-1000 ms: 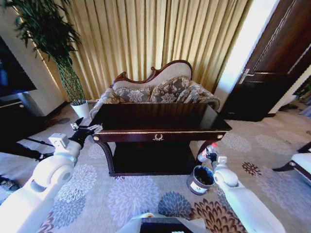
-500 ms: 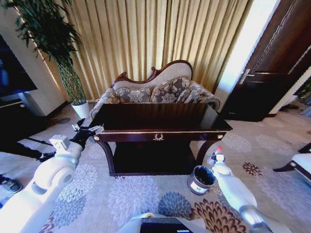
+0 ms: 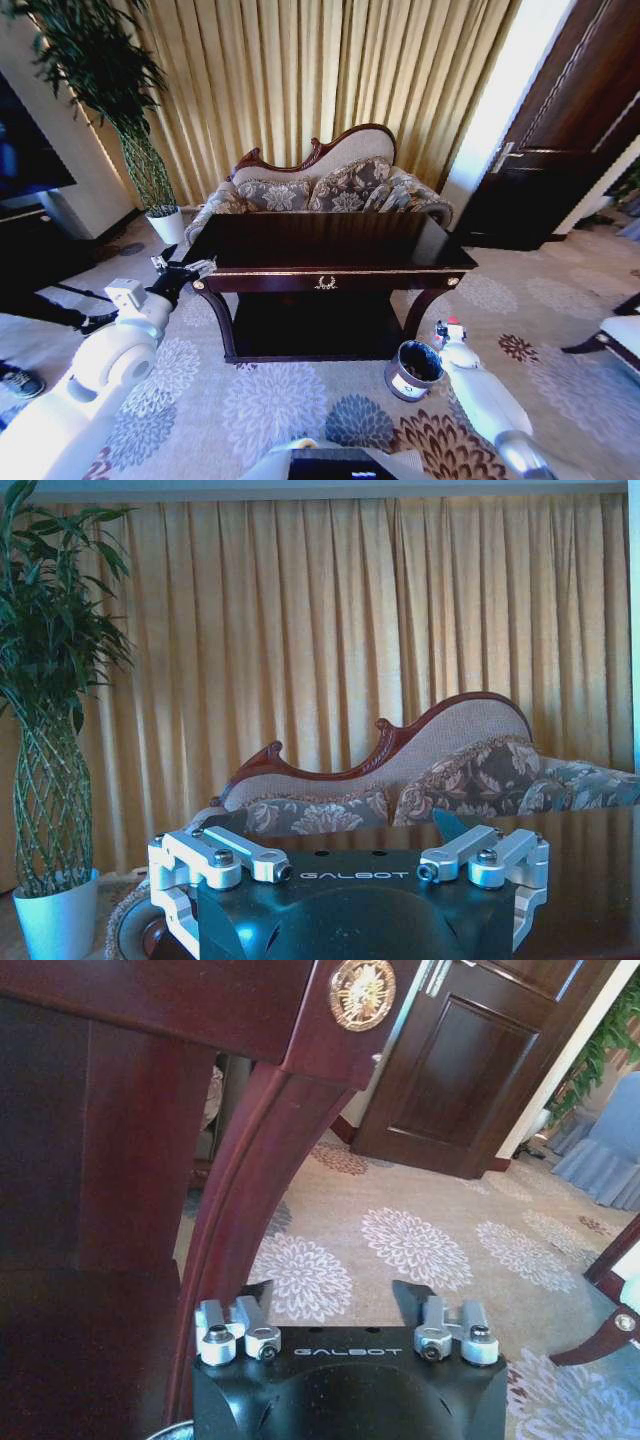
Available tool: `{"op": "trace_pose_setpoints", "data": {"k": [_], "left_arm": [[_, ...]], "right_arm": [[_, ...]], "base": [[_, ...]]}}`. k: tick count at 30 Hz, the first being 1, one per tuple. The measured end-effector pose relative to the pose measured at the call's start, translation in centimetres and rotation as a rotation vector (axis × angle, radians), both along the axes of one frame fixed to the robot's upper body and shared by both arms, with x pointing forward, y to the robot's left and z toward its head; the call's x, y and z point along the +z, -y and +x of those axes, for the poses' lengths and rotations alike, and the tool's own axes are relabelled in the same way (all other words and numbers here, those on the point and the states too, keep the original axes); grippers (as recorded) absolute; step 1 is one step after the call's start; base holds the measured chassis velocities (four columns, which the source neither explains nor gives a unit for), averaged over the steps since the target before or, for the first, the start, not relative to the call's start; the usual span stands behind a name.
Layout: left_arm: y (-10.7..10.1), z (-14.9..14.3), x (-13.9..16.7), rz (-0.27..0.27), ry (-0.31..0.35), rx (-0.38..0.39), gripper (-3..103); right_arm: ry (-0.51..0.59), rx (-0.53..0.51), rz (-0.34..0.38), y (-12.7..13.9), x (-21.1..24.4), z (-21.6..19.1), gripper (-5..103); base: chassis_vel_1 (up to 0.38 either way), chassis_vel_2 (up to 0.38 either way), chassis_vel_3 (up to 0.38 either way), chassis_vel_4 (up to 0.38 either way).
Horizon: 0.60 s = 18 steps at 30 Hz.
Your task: Move to the front of the table and place the trash on the table into the trash bin.
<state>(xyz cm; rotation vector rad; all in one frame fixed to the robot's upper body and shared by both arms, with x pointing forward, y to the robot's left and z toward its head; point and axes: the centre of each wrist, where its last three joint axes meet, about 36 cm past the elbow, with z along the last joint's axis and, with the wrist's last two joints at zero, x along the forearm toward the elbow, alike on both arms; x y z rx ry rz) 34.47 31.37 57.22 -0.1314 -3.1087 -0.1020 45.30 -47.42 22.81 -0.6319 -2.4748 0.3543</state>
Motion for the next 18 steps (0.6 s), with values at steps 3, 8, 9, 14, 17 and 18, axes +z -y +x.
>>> {"op": "trace_pose_setpoints", "data": {"k": [3,8,9,14,17,18], "left_arm": [[0.0,0.0,0.0,0.0,0.001,-0.001,100],[0.1,-0.1,0.0,-0.003,0.002,-0.003,100],[0.2,-0.1,0.0,-0.003,0.002,-0.003,100],[0.2,-0.2,0.0,-0.004,0.001,-0.004,100],[0.2,-0.2,0.0,-0.003,0.001,-0.004,100],[0.2,-0.2,0.0,-0.002,0.002,-0.004,100]], "right_arm": [[0.005,-0.004,-0.001,0.1,0.2,0.0,79],[0.008,-0.005,-0.003,0.2,0.3,-0.3,95],[0.008,-0.005,-0.003,0.2,0.3,-0.4,95],[0.001,-0.007,0.006,0.0,-0.1,-0.9,100],[0.0,-0.008,0.011,-0.2,-0.3,-1.1,100],[0.0,-0.008,0.014,-0.2,-0.3,-1.2,100]], "base": [[0.0,0.0,0.0,0.0],[0.0,0.0,0.0,0.0],[0.0,0.0,0.0,0.0],[0.0,0.0,0.0,0.0],[0.0,0.0,0.0,0.0],[0.0,0.0,0.0,0.0]]}}
